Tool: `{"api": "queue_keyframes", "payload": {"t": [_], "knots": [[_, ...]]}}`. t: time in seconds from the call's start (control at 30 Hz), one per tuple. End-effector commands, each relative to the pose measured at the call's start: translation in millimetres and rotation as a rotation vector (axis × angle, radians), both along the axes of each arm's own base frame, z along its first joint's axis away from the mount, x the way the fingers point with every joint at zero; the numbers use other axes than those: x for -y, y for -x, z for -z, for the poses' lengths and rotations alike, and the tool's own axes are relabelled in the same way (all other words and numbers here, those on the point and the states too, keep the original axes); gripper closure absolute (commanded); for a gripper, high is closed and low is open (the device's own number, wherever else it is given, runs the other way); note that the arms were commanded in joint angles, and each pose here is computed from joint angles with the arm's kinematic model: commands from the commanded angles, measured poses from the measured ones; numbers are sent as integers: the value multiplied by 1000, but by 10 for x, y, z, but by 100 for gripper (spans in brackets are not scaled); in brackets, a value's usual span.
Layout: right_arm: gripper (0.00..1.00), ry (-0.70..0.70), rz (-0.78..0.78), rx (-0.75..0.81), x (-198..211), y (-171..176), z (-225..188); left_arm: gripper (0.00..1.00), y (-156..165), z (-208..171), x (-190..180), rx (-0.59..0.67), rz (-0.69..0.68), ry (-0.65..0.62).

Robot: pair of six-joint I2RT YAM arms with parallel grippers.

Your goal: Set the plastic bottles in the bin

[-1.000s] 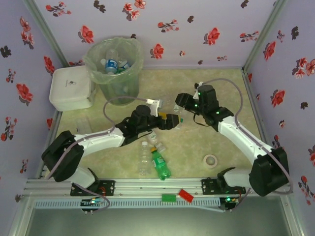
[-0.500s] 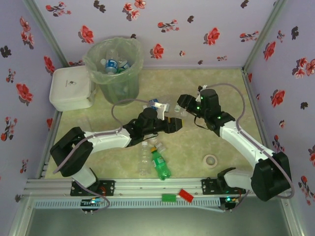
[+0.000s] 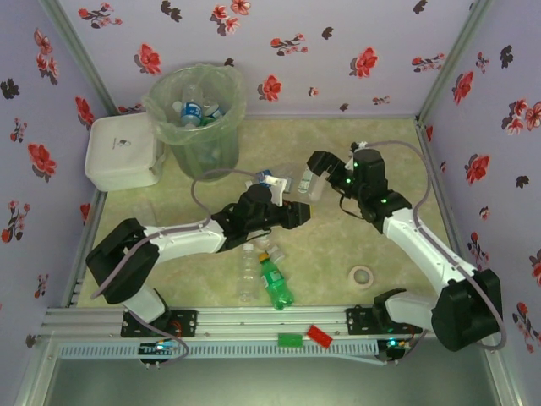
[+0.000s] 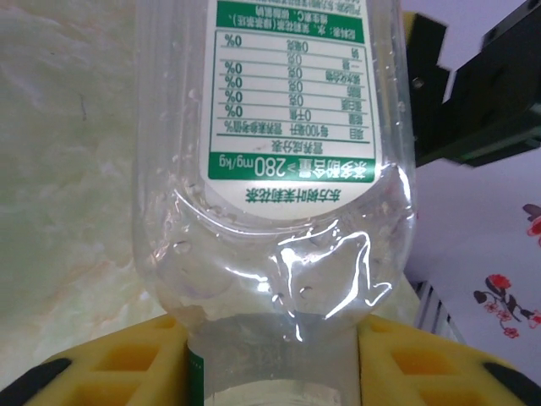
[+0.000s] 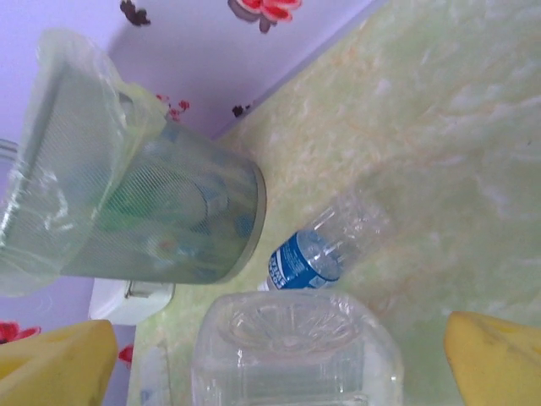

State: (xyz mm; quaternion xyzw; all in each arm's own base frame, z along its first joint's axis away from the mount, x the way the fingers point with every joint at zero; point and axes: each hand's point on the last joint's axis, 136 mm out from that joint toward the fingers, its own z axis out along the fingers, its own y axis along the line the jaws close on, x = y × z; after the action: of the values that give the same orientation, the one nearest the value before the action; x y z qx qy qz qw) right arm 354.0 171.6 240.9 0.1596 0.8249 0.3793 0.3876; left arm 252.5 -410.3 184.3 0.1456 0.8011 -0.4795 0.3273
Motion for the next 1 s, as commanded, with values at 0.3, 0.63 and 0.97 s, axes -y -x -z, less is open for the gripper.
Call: {"api": "queue_keyframes", "payload": {"t": [0.3,0.63,0.97], "knots": [[0,102,73,4,363,192,-17,67,-721,-1446,-858,319,-192,-71],[1,22,50,-83,313,391,361,67,-1452,-2117,-2128,413,-507,-218],[0,-4,8,-172,184,346,696,67,-2116,-2074,-2832,319,-638,-403]]}}
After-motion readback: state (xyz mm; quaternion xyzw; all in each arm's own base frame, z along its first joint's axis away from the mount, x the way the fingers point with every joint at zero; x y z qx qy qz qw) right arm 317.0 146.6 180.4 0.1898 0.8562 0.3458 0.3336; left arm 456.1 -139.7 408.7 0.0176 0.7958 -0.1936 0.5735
